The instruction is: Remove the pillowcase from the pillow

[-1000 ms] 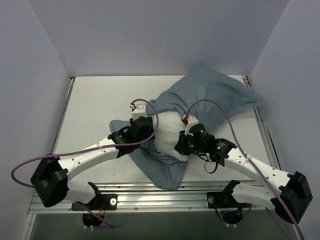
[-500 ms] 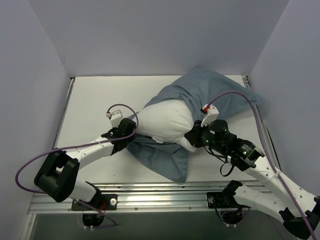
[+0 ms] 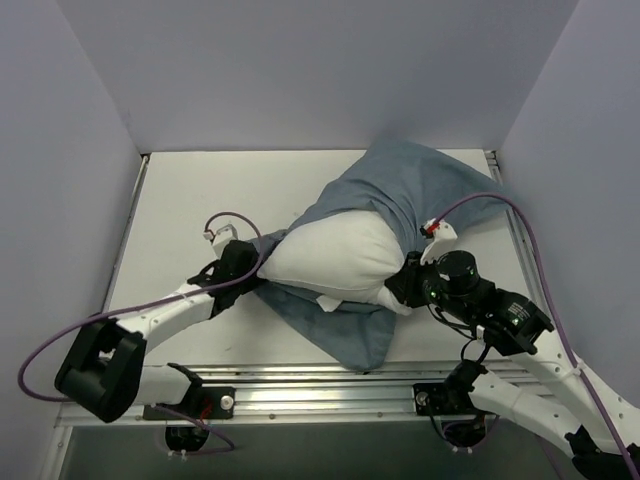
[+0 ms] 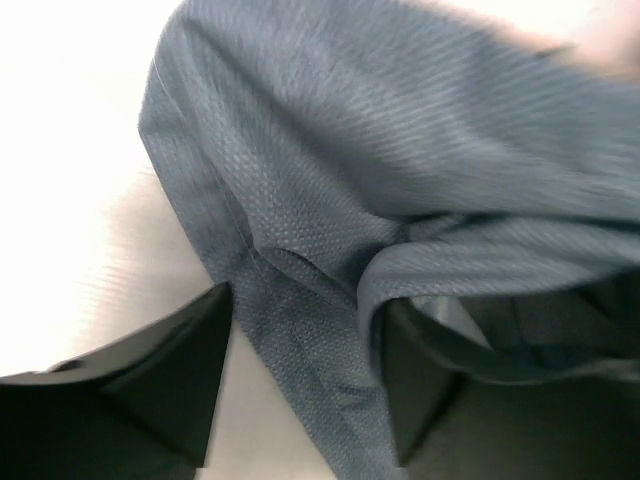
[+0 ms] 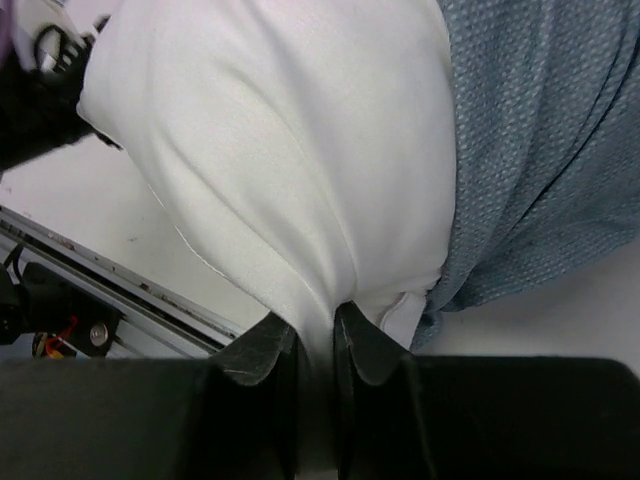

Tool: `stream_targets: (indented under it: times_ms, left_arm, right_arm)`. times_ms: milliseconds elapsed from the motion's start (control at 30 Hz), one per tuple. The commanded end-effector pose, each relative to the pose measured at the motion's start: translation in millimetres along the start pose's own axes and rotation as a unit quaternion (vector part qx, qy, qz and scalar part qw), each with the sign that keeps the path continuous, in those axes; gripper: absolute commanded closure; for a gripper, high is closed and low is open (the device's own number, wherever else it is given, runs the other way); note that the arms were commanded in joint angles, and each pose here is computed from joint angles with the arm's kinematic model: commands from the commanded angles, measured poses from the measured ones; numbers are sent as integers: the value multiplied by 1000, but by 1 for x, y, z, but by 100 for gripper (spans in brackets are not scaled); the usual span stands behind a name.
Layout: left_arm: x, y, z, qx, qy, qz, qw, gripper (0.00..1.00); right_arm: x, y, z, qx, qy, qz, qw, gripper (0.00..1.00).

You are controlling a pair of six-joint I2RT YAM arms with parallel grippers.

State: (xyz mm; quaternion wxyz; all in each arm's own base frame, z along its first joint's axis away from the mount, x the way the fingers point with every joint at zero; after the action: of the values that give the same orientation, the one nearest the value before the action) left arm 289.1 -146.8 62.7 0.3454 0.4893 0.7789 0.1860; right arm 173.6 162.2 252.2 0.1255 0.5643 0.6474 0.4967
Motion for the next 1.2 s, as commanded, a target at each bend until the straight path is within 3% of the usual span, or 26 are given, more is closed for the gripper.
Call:
stream_targets:
  times_ms: [0, 33, 200, 333, 400, 533, 700, 867, 900, 1033, 1067, 1167]
  left_arm:
    - [-13, 40, -37, -53, -48, 1, 997, 31]
    - [-22, 55, -56, -76, -76, -4, 994, 22]
    - [-42, 100, -107, -137, -135, 60, 980, 7]
    - [-81, 132, -127, -159, -188, 92, 965, 3]
    - [-106, 127, -113, -129, -225, 114, 959, 4]
    - [-149, 101, -56, -42, -269, 121, 954, 4]
    - [-192, 72, -29, 35, -347, 90, 933, 0]
    - [-188, 26, -44, 81, -372, 82, 921, 0]
    - [-177, 1, -48, 103, -365, 88, 921, 0]
    - [-164, -32, -102, 106, -385, 93, 912, 6]
    - [-157, -39, -108, 104, -368, 95, 919, 6]
    - [-140, -56, -129, 104, -357, 95, 924, 5]
  right_arm:
    - [-5, -6, -9, 0, 3, 11, 1000, 88]
    - [-6, -8, -10, 3, 1, 13, 1000, 80]
    - [-10, 1, -23, -18, -12, 28, 999, 30]
    - [-19, 13, -20, -36, -59, 38, 997, 14]
    - [-37, 20, -13, -52, -122, 38, 990, 8]
    - [-67, 29, 7, -69, -231, 34, 970, 2]
    - [-110, 44, 52, -78, -268, 83, 957, 2]
    - [-100, 23, 124, 25, -112, 71, 991, 10]
    - [-88, 29, 135, 19, -76, 58, 995, 10]
    - [-47, 31, 171, 62, -2, -8, 998, 11]
    - [-33, 21, 184, 86, 17, -26, 996, 11]
    - [-5, 36, 210, 72, 55, -56, 994, 11]
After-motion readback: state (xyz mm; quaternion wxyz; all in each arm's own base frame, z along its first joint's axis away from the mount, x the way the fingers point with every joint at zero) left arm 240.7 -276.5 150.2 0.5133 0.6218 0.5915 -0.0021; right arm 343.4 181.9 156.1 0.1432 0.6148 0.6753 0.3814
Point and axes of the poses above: each gripper's point midway between its finger pads, its own z axis out along the fingers, its own x axis along the line the jaws close on, y = z × x, the point moved 2 cm from there along -z, back along the fingers, and after that the axes turned 1 degree about z, right-handed, at the moved point
